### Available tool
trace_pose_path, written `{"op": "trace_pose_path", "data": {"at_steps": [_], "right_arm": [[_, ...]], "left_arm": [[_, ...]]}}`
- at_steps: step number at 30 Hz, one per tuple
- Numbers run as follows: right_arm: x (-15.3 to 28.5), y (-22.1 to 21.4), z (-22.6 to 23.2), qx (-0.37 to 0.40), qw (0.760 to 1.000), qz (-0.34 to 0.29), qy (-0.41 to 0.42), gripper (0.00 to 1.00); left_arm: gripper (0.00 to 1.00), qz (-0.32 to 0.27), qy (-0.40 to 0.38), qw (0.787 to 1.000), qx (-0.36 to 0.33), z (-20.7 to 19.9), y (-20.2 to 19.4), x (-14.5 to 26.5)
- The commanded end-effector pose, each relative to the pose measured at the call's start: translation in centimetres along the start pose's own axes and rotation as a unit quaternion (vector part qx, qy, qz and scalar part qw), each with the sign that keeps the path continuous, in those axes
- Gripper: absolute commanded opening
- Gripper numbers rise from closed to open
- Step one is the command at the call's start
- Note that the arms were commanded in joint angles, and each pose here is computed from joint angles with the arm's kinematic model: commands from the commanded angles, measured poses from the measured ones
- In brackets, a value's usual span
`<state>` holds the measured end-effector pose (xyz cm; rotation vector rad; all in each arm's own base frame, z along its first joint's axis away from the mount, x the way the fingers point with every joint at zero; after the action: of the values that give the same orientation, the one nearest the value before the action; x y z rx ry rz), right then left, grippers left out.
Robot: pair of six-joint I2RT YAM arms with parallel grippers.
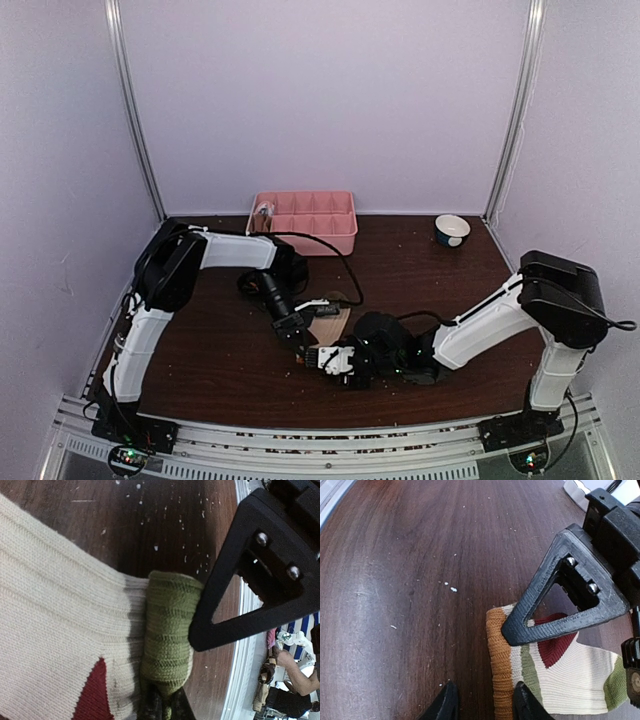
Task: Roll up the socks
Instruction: Roll the sock at the center of the board.
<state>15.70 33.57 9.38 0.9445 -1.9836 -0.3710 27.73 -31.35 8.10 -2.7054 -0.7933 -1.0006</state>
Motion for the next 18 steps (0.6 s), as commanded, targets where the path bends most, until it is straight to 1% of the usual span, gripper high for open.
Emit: {"op": "trace_pose_path", "data": {"at_steps": [1, 4, 12, 18], "right_arm": [[-0.9, -0.5, 0.0, 0.029, 0.999, 0.030, 0.007, 0.36], [-1.4, -0.7, -0.2, 0.032, 0.999, 0.040, -0.003, 0.34], [-1.4, -0.4, -1.0, 0.037, 0.997, 0.047, -0.039, 0.35], [-1.0, 0.3, -1.6, 0.047, 0.997, 0.043, -0.040, 0.35]], "left_arm": [[0.00, 0.083, 0.093, 0.992, 0.036, 4.2, -1.6, -2.2], [0.00, 0.088, 0.089, 0.991, 0.036, 4.2, -1.6, -2.2], [0.00, 0.097, 0.090, 0.991, 0.037, 4.5, -1.7, -2.4], [0.00, 0.092, 0.089, 0.991, 0.034, 4.4, -1.5, -2.3]]}}
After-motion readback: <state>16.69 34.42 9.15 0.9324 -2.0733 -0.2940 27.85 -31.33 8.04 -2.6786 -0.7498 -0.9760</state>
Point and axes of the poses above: each gripper's point midway between its finger pads, its own x axis back along the fingers, its own z axis along the line the jaws close on, y = z × x, the point moved 10 cm from there along x, back along the fingers, and after that the axes turned 15 degrees about x, right-handed, at the moved point
